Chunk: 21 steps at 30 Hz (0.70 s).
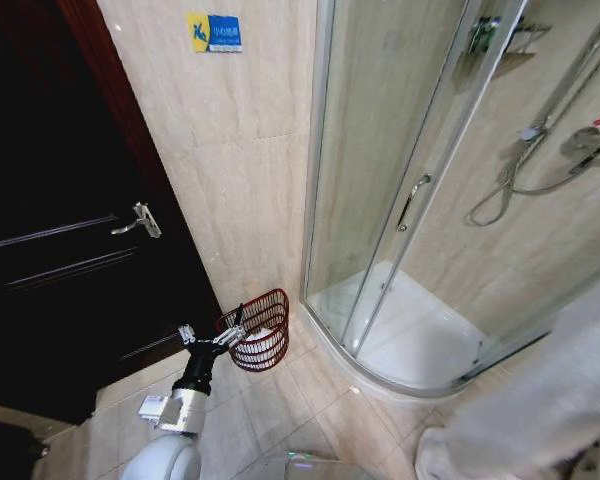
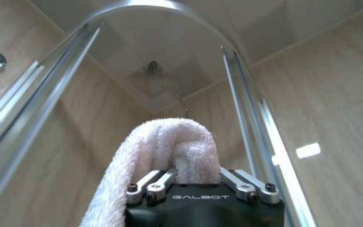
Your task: Discard the used towel into the hamper.
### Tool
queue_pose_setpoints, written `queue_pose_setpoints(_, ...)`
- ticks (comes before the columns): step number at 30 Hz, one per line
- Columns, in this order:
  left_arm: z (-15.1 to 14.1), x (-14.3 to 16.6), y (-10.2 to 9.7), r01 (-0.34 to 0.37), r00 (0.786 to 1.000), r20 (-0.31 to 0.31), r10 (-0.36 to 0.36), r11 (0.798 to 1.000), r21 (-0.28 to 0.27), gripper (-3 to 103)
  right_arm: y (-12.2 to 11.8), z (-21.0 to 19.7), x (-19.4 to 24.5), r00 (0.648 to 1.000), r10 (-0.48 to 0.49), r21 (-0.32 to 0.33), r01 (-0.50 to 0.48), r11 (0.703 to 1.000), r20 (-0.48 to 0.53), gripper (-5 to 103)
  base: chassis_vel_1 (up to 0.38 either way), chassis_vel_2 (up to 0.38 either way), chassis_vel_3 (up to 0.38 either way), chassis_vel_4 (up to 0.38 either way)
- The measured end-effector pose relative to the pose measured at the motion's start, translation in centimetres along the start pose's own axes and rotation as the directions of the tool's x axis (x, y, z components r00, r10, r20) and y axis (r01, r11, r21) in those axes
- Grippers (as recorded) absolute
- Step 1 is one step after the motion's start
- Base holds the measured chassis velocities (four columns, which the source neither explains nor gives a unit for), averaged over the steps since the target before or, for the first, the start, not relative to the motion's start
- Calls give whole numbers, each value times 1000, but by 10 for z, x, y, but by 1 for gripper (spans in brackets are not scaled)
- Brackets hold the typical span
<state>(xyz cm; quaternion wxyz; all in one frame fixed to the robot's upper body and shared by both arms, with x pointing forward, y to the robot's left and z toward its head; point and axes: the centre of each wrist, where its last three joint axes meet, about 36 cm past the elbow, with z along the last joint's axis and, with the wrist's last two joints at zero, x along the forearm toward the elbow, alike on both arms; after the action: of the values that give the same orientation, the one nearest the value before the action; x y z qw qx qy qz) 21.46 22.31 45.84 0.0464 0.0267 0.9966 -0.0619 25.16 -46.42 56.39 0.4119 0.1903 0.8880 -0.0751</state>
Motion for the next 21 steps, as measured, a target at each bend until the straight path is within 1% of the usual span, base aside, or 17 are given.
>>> queue_pose_setpoints(2,0,0,0,0,1000,0,0,1000,0,100,11,-11,-4,1000,-6,-28,6,1000,-2,14,0,0,0,0)
queue_pose_setpoints(7,0,0,0,0,1000,0,0,1000,0,100,19,-22,-7,1000,-20,-40,20,999,-1,14,0,0,0,0)
queue_pose_setpoints(13,0,0,0,0,1000,0,0,1000,0,100,32,-38,-1,998,-40,-67,36,997,-54,14,0,0,0,0)
queue_pose_setpoints(16,0,0,0,0,1000,0,0,1000,0,100,48,-40,8,993,-73,-86,65,994,-93,14,0,0,0,0)
queue_pose_setpoints(17,0,0,0,0,1000,0,0,1000,0,100,48,-40,8,993,-73,-86,65,994,-93,14,0,0,0,0)
queue_pose_setpoints(19,0,0,0,0,1000,0,0,1000,0,100,62,-38,13,991,-95,-101,85,991,-99,14,0,0,0,0)
queue_pose_setpoints(20,0,0,0,0,1000,0,0,1000,0,100,62,-38,13,991,-95,-101,85,991,-99,14,0,0,0,0)
queue_pose_setpoints(21,0,0,0,0,1000,0,0,1000,0,100,71,-38,14,990,-101,-111,90,990,-96,14,0,0,0,0)
